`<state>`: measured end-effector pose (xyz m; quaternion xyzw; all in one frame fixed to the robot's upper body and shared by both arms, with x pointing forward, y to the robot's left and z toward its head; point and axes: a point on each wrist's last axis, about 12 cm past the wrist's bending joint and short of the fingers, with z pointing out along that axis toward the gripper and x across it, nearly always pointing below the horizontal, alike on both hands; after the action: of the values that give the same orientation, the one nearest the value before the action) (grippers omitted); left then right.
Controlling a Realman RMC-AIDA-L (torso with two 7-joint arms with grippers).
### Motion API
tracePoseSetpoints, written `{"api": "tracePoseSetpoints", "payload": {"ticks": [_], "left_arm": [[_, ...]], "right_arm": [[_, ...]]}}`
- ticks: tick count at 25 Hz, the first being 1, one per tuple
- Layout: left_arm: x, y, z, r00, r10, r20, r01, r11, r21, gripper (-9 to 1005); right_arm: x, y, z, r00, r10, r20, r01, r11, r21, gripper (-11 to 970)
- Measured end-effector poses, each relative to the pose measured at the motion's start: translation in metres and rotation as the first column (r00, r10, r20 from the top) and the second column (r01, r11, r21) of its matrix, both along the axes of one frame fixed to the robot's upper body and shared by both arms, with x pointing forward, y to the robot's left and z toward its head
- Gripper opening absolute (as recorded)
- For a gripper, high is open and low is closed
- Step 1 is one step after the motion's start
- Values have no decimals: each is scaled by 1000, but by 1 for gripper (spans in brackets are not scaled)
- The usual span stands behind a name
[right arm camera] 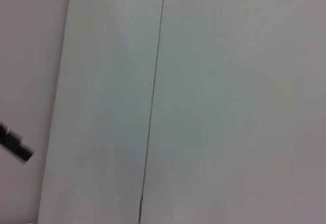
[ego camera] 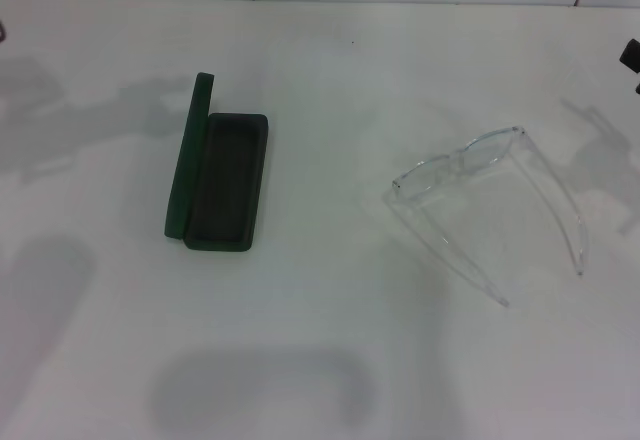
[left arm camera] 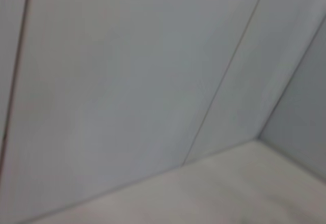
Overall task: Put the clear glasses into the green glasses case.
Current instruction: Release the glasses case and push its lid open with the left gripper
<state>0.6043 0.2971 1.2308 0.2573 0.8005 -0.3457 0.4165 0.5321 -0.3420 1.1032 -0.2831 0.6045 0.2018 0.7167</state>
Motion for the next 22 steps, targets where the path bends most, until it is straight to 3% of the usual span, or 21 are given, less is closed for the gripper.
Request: {"api": "tracePoseSetpoints", "payload": {"ticks": [5, 9, 16, 22], "left_arm": [[8, -5, -3, 986, 62, -154, -34, 984, 175, 704], [12, -12, 0, 969, 88, -231, -32, 971, 238, 703], [20, -19, 8, 951, 139, -275, -46, 947, 319, 702], [27, -23, -4, 920, 207, -333, -51, 906, 420, 701]], "right_arm": [[8, 4, 1, 1000, -5, -2, 5, 1000, -19, 873], [15, 8, 1, 1000, 0, -11, 0, 999, -38, 873], [21, 14, 1, 1000, 15, -19, -17, 998, -66, 873], [20, 15, 1, 1000, 24, -18, -25, 998, -63, 873]]}}
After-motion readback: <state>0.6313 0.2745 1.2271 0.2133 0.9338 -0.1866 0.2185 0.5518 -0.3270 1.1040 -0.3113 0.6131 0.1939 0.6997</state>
